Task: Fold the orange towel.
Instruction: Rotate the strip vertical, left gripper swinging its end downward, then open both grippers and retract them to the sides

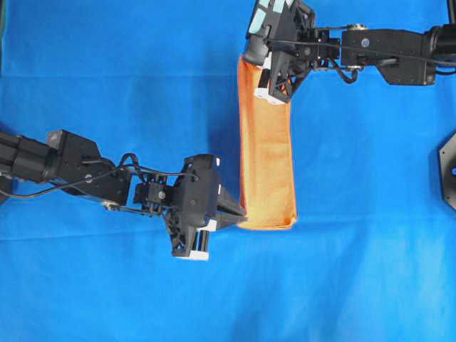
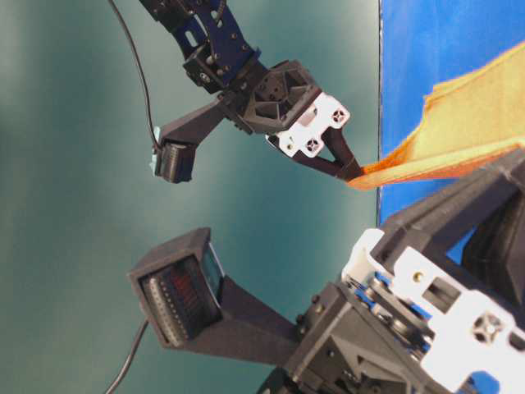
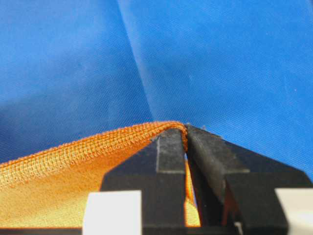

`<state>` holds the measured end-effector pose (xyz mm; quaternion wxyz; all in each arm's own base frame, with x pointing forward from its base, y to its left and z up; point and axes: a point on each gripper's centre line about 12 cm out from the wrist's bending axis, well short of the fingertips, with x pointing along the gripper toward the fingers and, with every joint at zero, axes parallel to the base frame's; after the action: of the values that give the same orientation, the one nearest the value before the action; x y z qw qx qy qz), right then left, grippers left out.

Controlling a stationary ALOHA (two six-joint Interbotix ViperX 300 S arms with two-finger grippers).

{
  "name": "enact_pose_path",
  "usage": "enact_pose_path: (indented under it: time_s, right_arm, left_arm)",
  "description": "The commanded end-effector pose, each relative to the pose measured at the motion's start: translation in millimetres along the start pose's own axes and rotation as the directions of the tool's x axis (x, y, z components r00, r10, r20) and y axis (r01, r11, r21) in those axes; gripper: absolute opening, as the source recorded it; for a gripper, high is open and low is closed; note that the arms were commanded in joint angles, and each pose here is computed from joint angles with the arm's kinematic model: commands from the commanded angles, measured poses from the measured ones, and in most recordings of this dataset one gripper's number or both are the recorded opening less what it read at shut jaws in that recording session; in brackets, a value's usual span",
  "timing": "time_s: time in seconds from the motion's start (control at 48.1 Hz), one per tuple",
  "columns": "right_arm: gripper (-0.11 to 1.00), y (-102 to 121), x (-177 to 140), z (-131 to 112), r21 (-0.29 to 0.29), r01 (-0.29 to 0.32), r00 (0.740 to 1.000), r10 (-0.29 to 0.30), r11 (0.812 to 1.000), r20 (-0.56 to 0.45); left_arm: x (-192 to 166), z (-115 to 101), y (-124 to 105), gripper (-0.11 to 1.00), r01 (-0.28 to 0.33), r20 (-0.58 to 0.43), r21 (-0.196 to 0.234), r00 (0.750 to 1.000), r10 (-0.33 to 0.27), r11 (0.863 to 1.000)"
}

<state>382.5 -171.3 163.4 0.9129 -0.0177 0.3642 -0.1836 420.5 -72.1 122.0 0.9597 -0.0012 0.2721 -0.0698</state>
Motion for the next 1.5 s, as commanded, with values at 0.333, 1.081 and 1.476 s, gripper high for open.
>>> enact_pose_path:
  time_s: [0.333,1.081,1.476]
  right_arm:
    - [0.14,-4,-6,14,0.003,-0.003,0.998,0.003,1.0,0.063]
    - [0.61,-5,-44,10,0.042,0.021,0.998,-0.023,0.999,0.054]
    - [0.61,34,-121,-16,0.114,-0.135,0.966,0.105,0.984,0.238]
  left_arm:
    - [-2,11,-11,0.23,0.023,0.037,0.014,0.999,-0.024,1.0]
    - [-84,9,-15,0.81,0.038,-0.187,0.019,0.982,-0.033,0.999]
    - [-156,-4,8,0.8,-0.01,0.045,-0.01,0.999,0.01,1.0]
